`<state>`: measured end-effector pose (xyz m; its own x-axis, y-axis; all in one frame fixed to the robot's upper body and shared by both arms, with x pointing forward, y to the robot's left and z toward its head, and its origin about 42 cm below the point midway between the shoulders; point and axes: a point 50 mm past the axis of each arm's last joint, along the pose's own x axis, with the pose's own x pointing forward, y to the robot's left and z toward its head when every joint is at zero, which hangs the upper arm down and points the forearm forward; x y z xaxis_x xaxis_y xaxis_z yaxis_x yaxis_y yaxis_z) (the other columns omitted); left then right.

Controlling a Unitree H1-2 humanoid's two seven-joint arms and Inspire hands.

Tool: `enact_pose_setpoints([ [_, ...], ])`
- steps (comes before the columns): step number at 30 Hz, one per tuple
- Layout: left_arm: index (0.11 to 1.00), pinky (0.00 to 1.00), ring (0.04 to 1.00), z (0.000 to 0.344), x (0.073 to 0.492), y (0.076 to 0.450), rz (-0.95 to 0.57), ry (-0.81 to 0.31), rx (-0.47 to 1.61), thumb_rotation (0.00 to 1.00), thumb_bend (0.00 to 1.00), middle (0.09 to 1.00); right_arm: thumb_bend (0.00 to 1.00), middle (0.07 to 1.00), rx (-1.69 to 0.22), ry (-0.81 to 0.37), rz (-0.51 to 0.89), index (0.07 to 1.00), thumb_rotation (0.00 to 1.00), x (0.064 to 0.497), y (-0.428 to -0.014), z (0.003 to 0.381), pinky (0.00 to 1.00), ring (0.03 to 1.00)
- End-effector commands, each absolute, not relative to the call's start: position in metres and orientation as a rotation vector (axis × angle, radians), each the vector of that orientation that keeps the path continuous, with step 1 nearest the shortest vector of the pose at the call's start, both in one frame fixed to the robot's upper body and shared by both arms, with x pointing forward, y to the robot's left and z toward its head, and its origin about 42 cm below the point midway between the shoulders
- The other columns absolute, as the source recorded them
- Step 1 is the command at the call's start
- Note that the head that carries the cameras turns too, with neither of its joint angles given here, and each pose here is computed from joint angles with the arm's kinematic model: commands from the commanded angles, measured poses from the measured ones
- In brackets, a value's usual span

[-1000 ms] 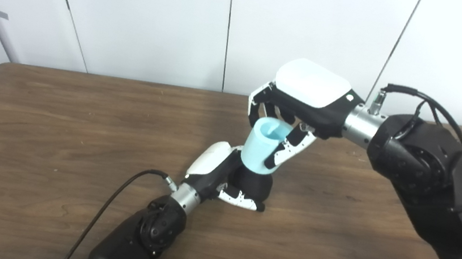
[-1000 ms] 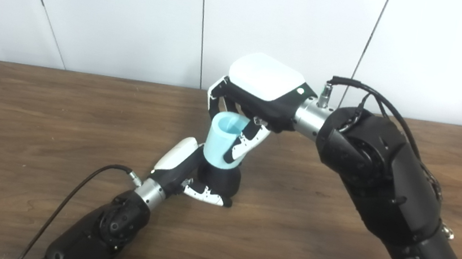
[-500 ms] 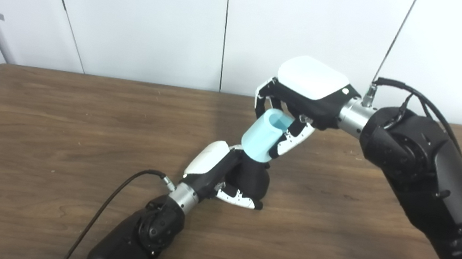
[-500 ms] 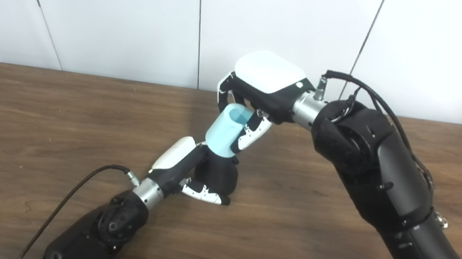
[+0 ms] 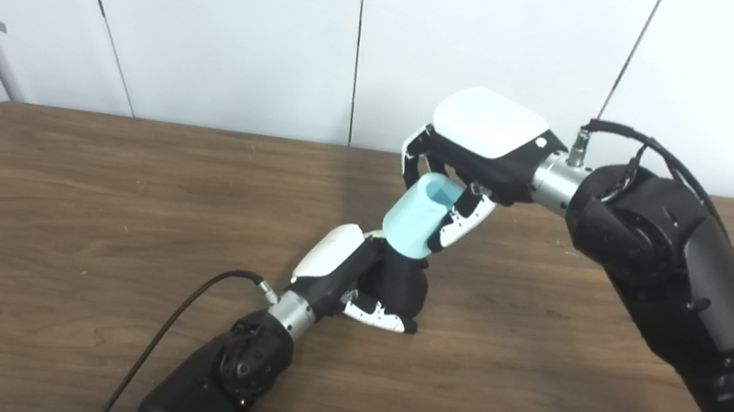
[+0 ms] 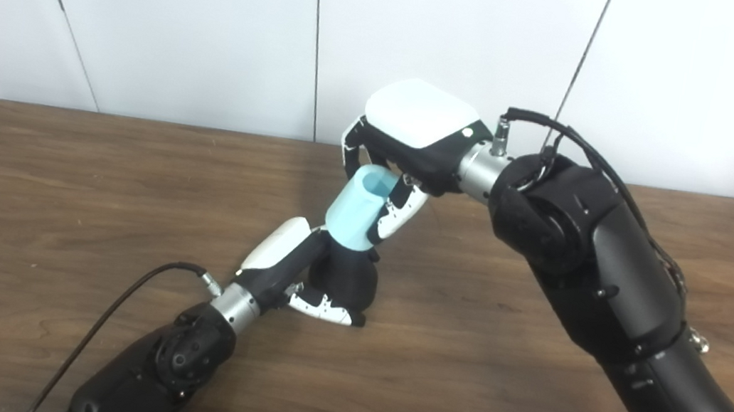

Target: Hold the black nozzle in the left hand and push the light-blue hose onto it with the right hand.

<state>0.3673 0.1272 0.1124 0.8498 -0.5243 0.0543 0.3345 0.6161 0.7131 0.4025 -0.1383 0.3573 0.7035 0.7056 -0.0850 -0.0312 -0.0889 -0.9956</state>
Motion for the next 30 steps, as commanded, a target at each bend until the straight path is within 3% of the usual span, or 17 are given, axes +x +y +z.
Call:
enact_pose_setpoints([
  [1,0.496,0.84,0.858,0.019,0.302,0.148,-0.664,0.086,0.825,0.1,0.51,0.778,0.51,0.271,-1.649,-0.47,0.735,0.485,0.13,0.404,-0.139,0.337,0.08,0.16],
  [13,0.496,0.84,0.86,0.019,0.302,0.147,-0.665,0.084,0.822,0.1,0.51,0.778,0.5,0.258,-1.646,-0.487,0.798,0.486,0.12,0.399,-0.115,0.348,0.06,0.139],
  [16,0.496,0.84,0.861,0.018,0.302,0.146,-0.665,0.086,0.82,0.1,0.51,0.778,0.5,0.278,-1.663,-0.43,0.818,0.488,0.11,0.401,-0.111,0.351,0.07,0.147],
  [18,0.496,0.84,0.861,0.018,0.302,0.146,-0.665,0.087,0.819,0.1,0.51,0.778,0.52,0.43,-1.675,-0.401,0.819,0.487,0.02,0.402,-0.11,0.353,0.07,0.159],
  [19,0.496,0.84,0.861,0.018,0.302,0.146,-0.665,0.087,0.819,0.1,0.51,0.778,0.52,0.449,-1.683,-0.389,0.82,0.487,0.01,0.402,-0.109,0.354,0.07,0.16],
  [23,0.496,0.84,0.861,0.018,0.302,0.146,-0.665,0.088,0.819,0.1,0.51,0.779,0.52,0.469,-1.707,-0.386,0.814,0.484,0.0,0.4,-0.103,0.361,0.08,0.17],
  [28,0.496,0.84,0.861,0.018,0.302,0.146,-0.665,0.088,0.818,0.1,0.51,0.779,0.52,0.408,-1.701,-0.433,0.795,0.481,0.0,0.396,-0.094,0.369,0.08,0.17],
  [30,0.496,0.84,0.861,0.018,0.302,0.147,-0.665,0.088,0.818,0.1,0.51,0.779,0.53,0.457,-1.695,-0.437,0.788,0.477,0.0,0.395,-0.092,0.37,0.07,0.159],
])
